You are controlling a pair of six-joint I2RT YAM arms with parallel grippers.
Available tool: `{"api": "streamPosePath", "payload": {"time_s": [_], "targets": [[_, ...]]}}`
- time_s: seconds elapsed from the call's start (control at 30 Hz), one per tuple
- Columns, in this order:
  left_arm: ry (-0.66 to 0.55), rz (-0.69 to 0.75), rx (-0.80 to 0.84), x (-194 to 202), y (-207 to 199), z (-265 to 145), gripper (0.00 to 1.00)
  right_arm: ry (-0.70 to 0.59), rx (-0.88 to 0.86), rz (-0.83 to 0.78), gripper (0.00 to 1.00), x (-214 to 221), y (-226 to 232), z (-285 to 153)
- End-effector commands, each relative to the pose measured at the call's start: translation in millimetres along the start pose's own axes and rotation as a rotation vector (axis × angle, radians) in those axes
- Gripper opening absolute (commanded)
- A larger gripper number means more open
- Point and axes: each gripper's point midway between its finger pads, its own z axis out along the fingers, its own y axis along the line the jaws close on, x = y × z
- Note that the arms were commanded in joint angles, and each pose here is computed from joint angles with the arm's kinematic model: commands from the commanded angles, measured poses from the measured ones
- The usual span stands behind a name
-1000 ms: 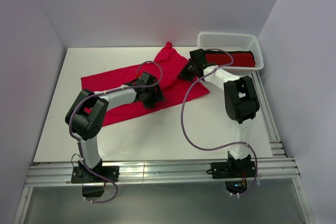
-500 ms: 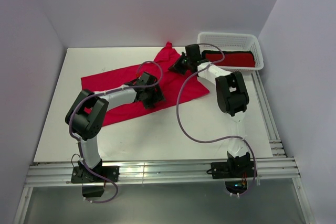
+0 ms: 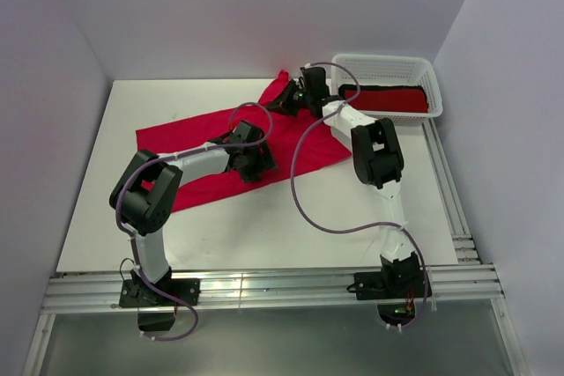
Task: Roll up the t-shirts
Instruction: Fold the tshirt
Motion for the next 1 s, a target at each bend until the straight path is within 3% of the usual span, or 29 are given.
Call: {"api": "streamPosePath", "payload": {"time_s": [0.0, 0.03, 0.1, 0.23, 0.33, 0.37, 0.43, 0.47, 0.5, 0.53, 0.57, 0.6, 0.63, 0.67, 0.73, 0.77, 0.87, 0.97], "targets": [[0.065, -0.003, -0.129, 24, 36, 9, 0.72, 0.032, -0.148, -0.122, 0.12, -4, 41, 1], [0.065, -0.004, -0.129, 24, 36, 9, 0.72, 0.039, -0.157, -0.128, 0.21, -4, 42, 2], [0.071, -0.004, -0.129, 26, 35, 9, 0.72, 0.058, -0.152, -0.152, 0.53, -3, 43, 4], [0.062, -0.005, -0.114, 26, 28, 3, 0.72, 0.03, -0.158, -0.17, 0.55, -12, 49, -14], [0.044, 0.005, -0.087, 15, 12, -14, 0.73, -0.031, -0.115, -0.191, 0.55, -29, 55, -52], [0.044, 0.002, -0.099, 10, 13, -22, 0.73, -0.079, -0.084, -0.209, 0.55, -39, 70, -80], [0.004, 0.009, -0.049, -12, -12, -45, 0.75, -0.112, 0.045, -0.206, 0.57, -35, 38, -109], [-0.004, 0.004, -0.05, -21, -14, -54, 0.76, -0.181, 0.089, -0.219, 0.59, -40, 50, -144], [-0.005, 0.009, -0.052, -28, -19, -68, 0.77, -0.166, 0.17, -0.18, 0.63, -23, 15, -157], [-0.021, -0.007, -0.042, -40, -20, -83, 0.79, -0.225, 0.181, -0.182, 0.64, -23, 25, -189], [-0.017, -0.018, -0.05, -42, -14, -91, 0.79, -0.235, 0.193, -0.163, 0.67, -14, 18, -201], [-0.02, -0.035, -0.048, -44, -9, -107, 0.81, -0.216, 0.259, -0.087, 0.69, 8, -23, -213], [-0.008, -0.054, -0.034, -44, -3, -115, 0.81, -0.257, 0.238, -0.087, 0.7, 12, -16, -233], [0.003, -0.101, -0.075, -44, 26, -117, 0.82, -0.224, 0.289, -0.038, 0.7, 36, -48, -239], [-0.026, -0.15, -0.072, -45, 50, -143, 0.83, -0.262, 0.335, -0.002, 0.74, 45, -66, -260], [-0.012, -0.211, -0.134, -37, 87, -142, 0.84, -0.24, 0.372, 0.034, 0.74, 63, -88, -264], [-0.021, -0.332, -0.186, -19, 146, -161, 0.84, -0.271, 0.387, 0.113, 0.77, 77, -111, -273], [-0.033, -0.431, -0.195, -1, 184, -171, 0.84, -0.298, 0.399, 0.131, 0.8, 75, -124, -271]]}}
